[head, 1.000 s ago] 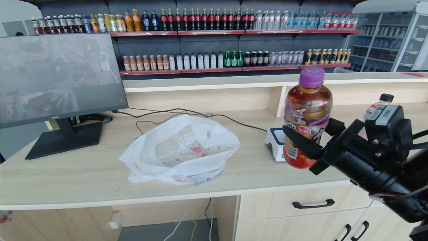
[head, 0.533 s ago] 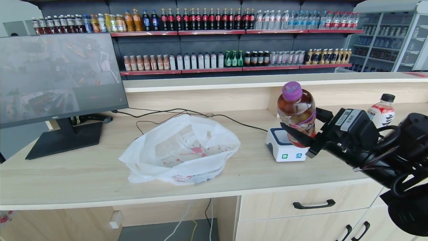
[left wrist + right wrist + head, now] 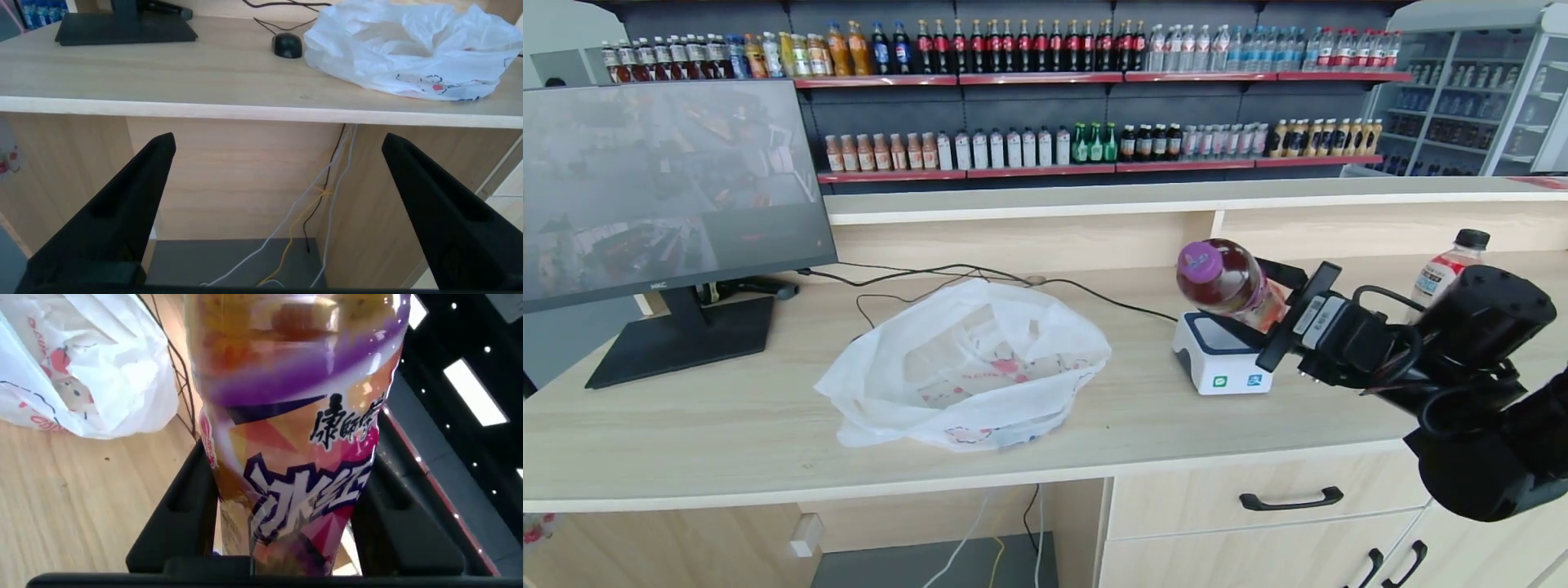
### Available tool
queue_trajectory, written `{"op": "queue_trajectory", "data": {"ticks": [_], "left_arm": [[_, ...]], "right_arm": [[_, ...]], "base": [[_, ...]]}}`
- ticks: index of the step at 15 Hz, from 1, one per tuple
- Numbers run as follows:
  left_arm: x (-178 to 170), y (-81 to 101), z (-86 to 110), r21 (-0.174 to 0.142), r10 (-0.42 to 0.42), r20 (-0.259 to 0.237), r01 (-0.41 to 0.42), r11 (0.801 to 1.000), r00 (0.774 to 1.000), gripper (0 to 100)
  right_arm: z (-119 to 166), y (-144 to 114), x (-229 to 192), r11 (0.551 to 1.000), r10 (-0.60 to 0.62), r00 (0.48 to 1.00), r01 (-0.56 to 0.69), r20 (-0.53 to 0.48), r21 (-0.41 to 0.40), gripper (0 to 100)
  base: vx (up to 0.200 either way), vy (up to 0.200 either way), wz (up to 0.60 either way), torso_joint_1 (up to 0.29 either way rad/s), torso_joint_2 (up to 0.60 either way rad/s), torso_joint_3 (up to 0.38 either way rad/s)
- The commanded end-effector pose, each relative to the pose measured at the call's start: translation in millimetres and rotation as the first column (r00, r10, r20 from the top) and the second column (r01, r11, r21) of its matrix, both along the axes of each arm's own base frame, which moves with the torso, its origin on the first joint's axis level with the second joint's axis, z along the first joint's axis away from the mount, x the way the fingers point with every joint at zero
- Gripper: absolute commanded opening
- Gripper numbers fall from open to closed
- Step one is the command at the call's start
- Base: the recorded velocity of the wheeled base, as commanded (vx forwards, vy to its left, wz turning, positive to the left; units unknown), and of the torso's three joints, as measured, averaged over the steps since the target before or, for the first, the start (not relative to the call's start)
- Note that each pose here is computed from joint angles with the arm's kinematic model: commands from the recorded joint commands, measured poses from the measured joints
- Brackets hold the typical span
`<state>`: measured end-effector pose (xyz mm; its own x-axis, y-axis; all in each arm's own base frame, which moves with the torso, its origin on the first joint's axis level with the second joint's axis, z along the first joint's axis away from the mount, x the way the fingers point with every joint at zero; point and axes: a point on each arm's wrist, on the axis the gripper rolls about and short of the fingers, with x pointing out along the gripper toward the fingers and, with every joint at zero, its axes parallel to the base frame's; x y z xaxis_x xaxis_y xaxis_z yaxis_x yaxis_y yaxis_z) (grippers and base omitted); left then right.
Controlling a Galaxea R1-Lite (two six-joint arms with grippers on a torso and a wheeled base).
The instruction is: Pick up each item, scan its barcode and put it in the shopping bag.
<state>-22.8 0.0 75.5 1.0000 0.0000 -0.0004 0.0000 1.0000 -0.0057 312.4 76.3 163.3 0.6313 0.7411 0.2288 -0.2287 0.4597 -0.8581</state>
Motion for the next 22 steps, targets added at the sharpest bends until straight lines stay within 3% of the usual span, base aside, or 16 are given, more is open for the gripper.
{"op": "queue_trajectory", "data": {"ticks": [1, 3, 10, 15, 22], "left_arm": [[0, 0.0, 0.0, 0.000, 0.000, 0.000, 0.000, 1.000, 1.000, 100], [0, 0.0, 0.0, 0.000, 0.000, 0.000, 0.000, 1.000, 1.000, 100], [0, 0.0, 0.0, 0.000, 0.000, 0.000, 0.000, 1.000, 1.000, 100], [0, 0.0, 0.0, 0.000, 0.000, 0.000, 0.000, 1.000, 1.000, 100], [0, 0.0, 0.0, 0.000, 0.000, 0.000, 0.000, 1.000, 1.000, 100]], "right_arm": [[-5, -2, 10, 1.000, 0.000, 1.000, 0.000, 0.012, -0.018, 0], [-4, 0, 27, 0.997, 0.045, 0.995, -0.038, 0.092, -0.069, 0], [-34, -17, 45, 0.974, 0.099, 0.983, -0.065, 0.152, -0.217, 0], [-42, -31, 50, 0.972, 0.071, 0.986, -0.036, 0.148, -0.231, 0], [-41, -30, 51, 0.971, 0.078, 0.984, -0.039, 0.158, -0.236, 0]], "base": [[0.000, 0.000, 0.00, 0.000, 0.00, 0.000], [0.000, 0.000, 0.00, 0.000, 0.00, 0.000], [0.000, 0.000, 0.00, 0.000, 0.00, 0.000], [0.000, 0.000, 0.00, 0.000, 0.00, 0.000], [0.000, 0.000, 0.00, 0.000, 0.00, 0.000]]}}
